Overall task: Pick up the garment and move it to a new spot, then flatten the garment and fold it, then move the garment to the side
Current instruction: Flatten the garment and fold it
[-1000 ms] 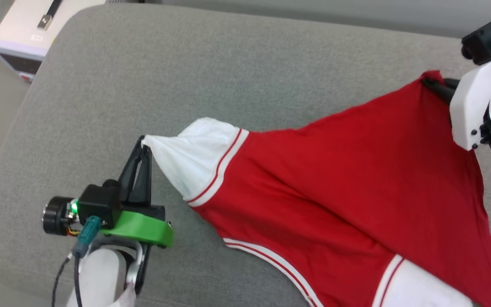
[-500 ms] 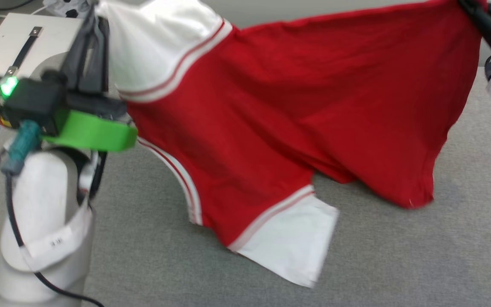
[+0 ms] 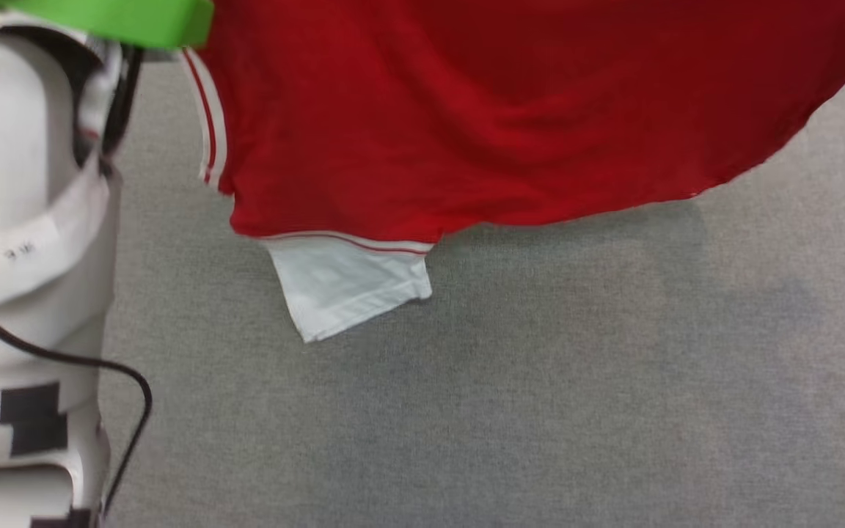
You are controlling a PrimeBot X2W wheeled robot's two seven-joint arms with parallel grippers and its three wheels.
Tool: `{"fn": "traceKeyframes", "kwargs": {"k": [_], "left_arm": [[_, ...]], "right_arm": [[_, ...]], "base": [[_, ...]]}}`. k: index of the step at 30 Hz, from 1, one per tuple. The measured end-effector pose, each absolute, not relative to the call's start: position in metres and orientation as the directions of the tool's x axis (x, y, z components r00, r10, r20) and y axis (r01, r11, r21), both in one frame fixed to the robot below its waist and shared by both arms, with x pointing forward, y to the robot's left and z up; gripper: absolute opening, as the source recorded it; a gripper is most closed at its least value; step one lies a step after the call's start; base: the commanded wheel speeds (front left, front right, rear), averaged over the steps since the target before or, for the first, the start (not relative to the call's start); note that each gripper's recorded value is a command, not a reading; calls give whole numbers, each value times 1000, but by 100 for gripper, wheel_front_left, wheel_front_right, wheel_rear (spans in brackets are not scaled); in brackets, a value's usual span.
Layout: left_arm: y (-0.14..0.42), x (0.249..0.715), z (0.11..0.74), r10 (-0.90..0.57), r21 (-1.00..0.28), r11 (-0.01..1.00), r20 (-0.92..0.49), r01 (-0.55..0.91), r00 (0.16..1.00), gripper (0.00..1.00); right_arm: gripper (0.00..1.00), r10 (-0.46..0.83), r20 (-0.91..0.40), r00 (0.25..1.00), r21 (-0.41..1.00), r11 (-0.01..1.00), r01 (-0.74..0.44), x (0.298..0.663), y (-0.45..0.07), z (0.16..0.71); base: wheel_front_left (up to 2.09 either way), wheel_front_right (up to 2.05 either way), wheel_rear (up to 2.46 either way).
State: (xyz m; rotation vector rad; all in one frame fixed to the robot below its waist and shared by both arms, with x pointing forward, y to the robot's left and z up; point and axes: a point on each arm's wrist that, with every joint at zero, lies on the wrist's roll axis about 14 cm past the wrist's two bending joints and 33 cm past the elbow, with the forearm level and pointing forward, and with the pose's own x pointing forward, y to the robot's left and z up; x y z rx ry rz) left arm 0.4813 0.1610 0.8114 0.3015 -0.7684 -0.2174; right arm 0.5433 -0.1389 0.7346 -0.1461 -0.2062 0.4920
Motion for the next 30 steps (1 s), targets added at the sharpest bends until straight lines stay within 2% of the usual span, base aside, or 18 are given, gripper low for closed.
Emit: {"fn": "traceKeyframes", "kwargs": {"k": [11,20,25,30], "left_arm": [[160,568,842,-324,364,927,668,85,670,0],[164,644,835,-323,368,926,662,82,677,0],[159,670,826,-327,361,928,660,97,676,0],[162,693,803,-316,343,933,628,112,711,0]], "right_arm": [[0,403,277,872,-232,909,-346,620,-143,775],[0,351,315,882,-238,929,-285,691,-142,767],[0,333,311,890,-247,933,-263,716,-144,757],[0,314,289,904,-240,938,-249,735,-147,740]], "base": [[0,0,0],[0,0,0],[0,0,0],[0,0,0]]}}
